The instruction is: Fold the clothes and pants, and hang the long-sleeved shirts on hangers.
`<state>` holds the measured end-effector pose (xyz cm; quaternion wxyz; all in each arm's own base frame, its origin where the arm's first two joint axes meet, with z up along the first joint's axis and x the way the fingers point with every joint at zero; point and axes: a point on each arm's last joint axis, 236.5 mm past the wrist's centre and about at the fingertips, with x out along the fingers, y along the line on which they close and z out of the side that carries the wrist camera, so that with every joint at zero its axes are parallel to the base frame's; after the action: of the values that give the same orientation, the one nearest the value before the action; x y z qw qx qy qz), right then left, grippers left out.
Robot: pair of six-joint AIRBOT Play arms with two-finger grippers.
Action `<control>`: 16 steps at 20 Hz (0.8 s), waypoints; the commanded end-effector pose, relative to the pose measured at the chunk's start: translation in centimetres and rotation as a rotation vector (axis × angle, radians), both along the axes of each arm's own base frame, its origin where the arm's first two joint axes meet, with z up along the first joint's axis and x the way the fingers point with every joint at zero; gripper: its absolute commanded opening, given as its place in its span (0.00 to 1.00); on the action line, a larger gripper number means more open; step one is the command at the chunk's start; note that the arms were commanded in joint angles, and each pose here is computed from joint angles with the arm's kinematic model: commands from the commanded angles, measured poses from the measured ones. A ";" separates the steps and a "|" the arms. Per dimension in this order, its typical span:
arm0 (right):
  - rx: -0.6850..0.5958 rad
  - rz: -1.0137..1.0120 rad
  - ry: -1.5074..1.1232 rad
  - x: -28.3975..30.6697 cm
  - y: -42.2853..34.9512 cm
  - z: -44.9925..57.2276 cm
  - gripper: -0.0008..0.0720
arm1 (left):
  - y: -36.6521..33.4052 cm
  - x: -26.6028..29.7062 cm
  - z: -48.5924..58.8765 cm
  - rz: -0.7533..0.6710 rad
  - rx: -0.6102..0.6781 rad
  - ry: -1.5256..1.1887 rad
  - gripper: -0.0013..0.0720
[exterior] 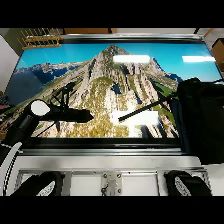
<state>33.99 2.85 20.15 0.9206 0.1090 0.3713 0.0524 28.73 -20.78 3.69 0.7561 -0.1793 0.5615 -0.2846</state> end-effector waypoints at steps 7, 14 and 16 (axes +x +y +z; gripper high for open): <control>0.013 0.082 0.000 0.2 2.6 -0.1 0.04 | 0.0 0.0 0.0 0.000 -0.001 0.001 0.04; 0.012 0.085 0.007 0.0 2.7 -0.3 0.04 | 0.0 0.0 0.0 0.000 -0.001 0.001 0.04; 0.012 0.085 0.007 0.0 2.7 -0.3 0.04 | 0.0 0.0 0.0 0.000 -0.001 0.001 0.04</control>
<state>34.04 5.45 19.84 0.9158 0.0984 0.3783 0.0926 28.73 -20.80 3.71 0.7557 -0.1808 0.5617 -0.2842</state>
